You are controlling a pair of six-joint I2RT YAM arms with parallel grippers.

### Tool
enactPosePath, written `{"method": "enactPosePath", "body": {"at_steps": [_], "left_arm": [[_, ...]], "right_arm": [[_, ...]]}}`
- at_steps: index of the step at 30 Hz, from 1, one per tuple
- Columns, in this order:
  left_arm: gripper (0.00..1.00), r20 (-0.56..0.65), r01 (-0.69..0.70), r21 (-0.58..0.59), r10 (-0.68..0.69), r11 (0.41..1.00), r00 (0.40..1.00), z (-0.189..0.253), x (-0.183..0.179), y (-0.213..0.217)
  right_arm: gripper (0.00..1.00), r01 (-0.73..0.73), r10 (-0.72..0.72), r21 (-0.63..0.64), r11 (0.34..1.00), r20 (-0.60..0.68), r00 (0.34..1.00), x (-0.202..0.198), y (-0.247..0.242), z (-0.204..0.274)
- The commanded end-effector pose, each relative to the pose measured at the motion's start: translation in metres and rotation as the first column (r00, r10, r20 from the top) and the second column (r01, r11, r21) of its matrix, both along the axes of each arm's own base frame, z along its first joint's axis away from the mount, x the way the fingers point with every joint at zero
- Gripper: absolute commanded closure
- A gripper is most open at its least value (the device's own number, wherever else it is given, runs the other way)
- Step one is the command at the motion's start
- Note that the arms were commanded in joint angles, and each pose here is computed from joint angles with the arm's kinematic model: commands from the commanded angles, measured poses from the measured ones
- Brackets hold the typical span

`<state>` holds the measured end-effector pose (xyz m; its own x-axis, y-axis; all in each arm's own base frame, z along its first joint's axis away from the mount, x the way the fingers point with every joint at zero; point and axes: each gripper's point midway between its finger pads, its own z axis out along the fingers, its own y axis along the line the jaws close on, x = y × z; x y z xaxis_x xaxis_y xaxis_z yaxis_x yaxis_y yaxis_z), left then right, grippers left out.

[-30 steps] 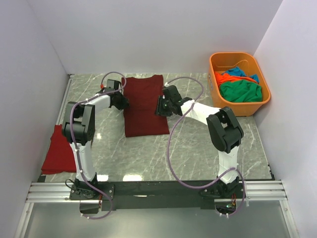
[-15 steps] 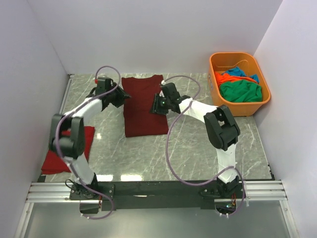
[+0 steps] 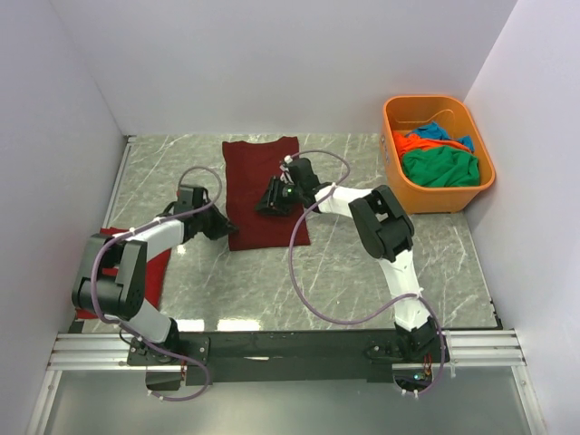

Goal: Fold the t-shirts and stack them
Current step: Fold the tshirt

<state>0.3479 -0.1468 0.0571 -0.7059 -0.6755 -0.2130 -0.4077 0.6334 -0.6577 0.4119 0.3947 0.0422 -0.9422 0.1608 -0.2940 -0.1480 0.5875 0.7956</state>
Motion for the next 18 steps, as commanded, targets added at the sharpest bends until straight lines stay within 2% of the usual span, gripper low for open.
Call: {"method": "enactPosePath", "body": {"at_steps": [1,2,5,11,18], "left_arm": [[0.99,-0.009,-0.016,0.042,0.016,0.999,1.0,-0.007,-0.004,-0.003],[0.99,-0.077,-0.031,0.078,0.037,0.997,0.996,-0.023,-0.014,0.002],[0.99,-0.173,-0.072,0.137,0.095,0.988,0.98,-0.048,-0.03,0.012],[0.99,-0.22,-0.112,0.245,0.168,0.963,0.961,-0.063,-0.044,0.031],[0.99,-0.251,-0.091,0.253,0.156,0.963,0.955,-0.07,-0.055,0.033]], "right_arm": [[0.59,0.005,-0.01,0.096,0.995,0.051,0.999,0.022,0.016,0.029],[0.6,0.015,-0.018,0.088,0.996,0.039,0.999,0.022,0.016,0.024],[0.6,0.063,-0.063,0.073,0.995,0.009,0.998,0.027,0.012,0.015],[0.62,0.185,-0.183,0.059,0.981,-0.036,0.982,0.042,-0.008,0.005],[0.63,0.253,-0.251,0.034,0.967,-0.058,0.966,0.053,-0.032,-0.004]]}}
